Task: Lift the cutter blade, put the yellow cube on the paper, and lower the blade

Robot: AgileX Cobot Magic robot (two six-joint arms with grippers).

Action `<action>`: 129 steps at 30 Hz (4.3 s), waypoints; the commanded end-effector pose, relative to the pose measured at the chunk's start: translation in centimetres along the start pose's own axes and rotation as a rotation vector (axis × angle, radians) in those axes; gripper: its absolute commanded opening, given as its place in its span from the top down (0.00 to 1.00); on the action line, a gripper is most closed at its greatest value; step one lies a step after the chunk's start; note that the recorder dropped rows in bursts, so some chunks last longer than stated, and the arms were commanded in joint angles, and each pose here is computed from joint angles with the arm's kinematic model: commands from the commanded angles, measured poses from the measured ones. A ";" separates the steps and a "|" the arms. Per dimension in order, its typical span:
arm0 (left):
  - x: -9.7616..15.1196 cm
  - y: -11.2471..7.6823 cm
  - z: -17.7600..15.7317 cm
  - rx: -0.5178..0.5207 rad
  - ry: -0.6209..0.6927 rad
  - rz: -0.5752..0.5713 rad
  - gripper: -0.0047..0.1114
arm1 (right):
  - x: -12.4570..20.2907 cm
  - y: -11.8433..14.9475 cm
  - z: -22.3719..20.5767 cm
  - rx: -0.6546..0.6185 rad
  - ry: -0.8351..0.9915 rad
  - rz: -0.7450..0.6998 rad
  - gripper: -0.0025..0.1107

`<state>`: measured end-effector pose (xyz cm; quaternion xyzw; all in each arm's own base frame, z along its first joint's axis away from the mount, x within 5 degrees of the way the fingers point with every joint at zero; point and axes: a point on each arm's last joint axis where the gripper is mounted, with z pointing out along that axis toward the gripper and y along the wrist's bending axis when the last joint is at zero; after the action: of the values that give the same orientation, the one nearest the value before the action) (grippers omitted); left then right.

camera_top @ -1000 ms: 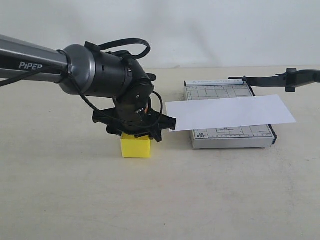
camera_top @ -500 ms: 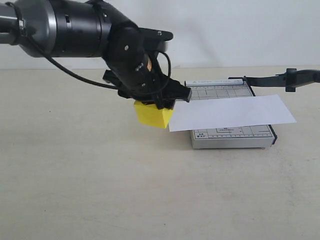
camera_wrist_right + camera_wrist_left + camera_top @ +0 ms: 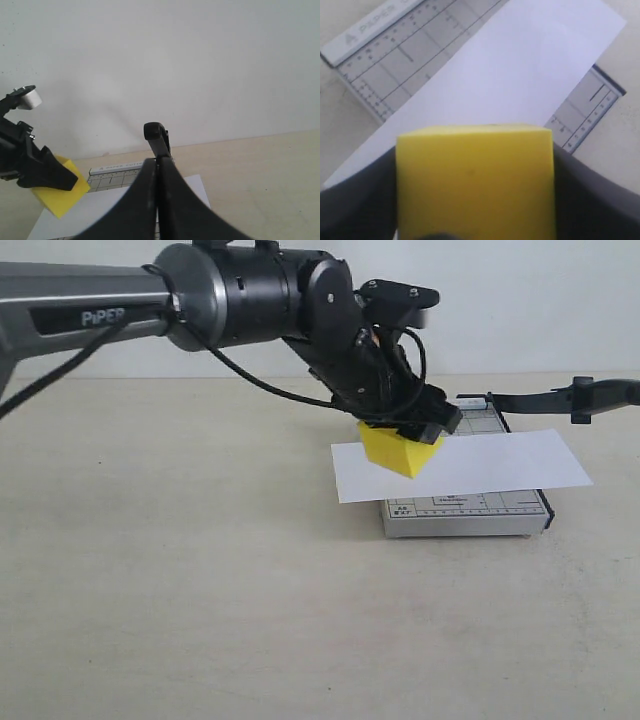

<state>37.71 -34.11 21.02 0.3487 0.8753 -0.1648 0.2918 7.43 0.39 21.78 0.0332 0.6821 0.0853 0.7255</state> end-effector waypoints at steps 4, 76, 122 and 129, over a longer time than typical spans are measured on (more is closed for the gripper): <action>-1.9 -3.9 2.0 0.050 -0.102 0.401 0.92 | 0.1 0.0 -0.1 0.000 -0.003 -0.007 0.98; -1.6 -3.2 4.9 -0.026 -0.163 0.475 0.40 | 0.1 0.0 -0.1 0.001 -0.005 -0.007 0.98; -4.5 -6.1 -10.7 0.238 -0.049 0.170 0.92 | 0.1 0.0 -0.1 0.000 -0.002 -0.007 0.98; -1.2 -5.4 -13.8 0.167 -0.060 0.184 0.92 | 0.1 0.0 -0.1 0.000 -0.002 -0.007 0.98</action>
<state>29.98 -33.04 32.55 0.4479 0.8171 -0.2322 0.2791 7.43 0.39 21.78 0.0332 0.6821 0.0853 0.7255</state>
